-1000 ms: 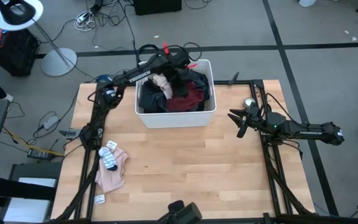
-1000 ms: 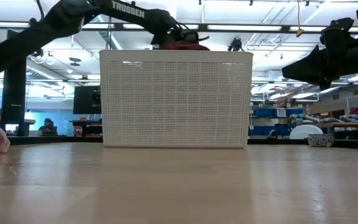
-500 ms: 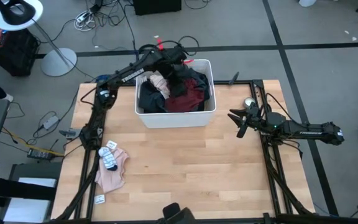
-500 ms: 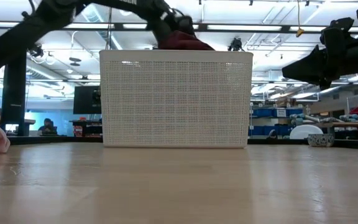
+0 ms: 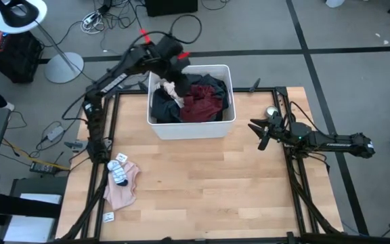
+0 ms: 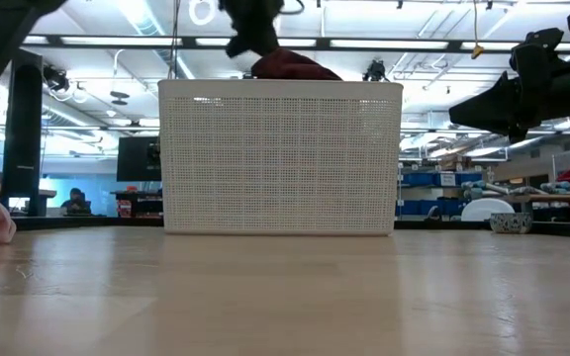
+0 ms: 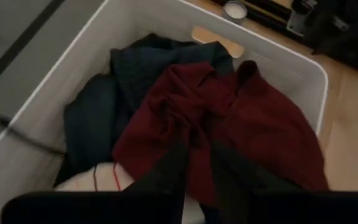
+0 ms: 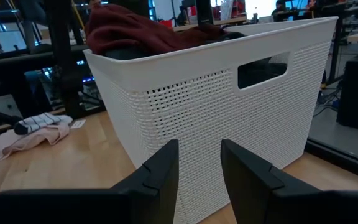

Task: Sort clothes
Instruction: Put the white sock into the white laundry bin

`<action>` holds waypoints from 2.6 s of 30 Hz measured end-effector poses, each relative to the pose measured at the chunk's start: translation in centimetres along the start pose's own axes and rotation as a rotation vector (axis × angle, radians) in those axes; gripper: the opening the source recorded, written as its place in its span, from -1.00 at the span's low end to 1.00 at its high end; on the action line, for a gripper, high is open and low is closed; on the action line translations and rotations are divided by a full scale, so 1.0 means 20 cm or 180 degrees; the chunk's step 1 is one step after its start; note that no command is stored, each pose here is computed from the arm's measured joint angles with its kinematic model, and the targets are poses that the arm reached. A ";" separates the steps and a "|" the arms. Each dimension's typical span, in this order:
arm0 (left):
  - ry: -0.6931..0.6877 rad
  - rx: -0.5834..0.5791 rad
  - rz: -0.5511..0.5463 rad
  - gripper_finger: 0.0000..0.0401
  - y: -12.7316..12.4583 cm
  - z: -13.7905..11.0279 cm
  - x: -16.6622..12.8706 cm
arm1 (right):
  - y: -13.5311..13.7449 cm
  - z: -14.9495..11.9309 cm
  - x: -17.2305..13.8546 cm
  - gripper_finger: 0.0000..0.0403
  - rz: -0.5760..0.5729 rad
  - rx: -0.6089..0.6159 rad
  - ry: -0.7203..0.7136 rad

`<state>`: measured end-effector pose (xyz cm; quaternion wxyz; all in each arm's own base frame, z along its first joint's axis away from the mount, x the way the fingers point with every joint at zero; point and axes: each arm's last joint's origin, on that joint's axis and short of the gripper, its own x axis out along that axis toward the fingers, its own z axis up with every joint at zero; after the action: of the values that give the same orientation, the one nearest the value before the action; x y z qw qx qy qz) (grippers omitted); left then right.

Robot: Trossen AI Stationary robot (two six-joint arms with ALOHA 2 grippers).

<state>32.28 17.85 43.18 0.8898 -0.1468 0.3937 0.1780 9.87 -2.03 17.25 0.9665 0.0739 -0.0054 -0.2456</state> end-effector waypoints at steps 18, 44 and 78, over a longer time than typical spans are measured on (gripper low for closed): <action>0.0396 -0.0154 0.0452 -0.61 -0.52 -0.43 -0.47 | 0.00 0.00 0.00 -0.40 -0.0001 0.0000 0.0000; 0.0919 -0.1729 0.0485 -0.61 -0.80 -1.48 -0.27 | 0.00 0.00 0.00 -0.40 0.0000 -0.0001 0.0000; 0.1292 -0.2570 0.0633 -0.24 -0.73 -1.79 -0.27 | 0.00 0.00 0.00 -0.40 0.0000 0.0000 0.0001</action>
<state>12.02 -10.57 25.78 0.6450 -0.4750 0.4712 0.3692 9.87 -2.03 17.24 0.9665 0.0739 -0.0053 -0.2456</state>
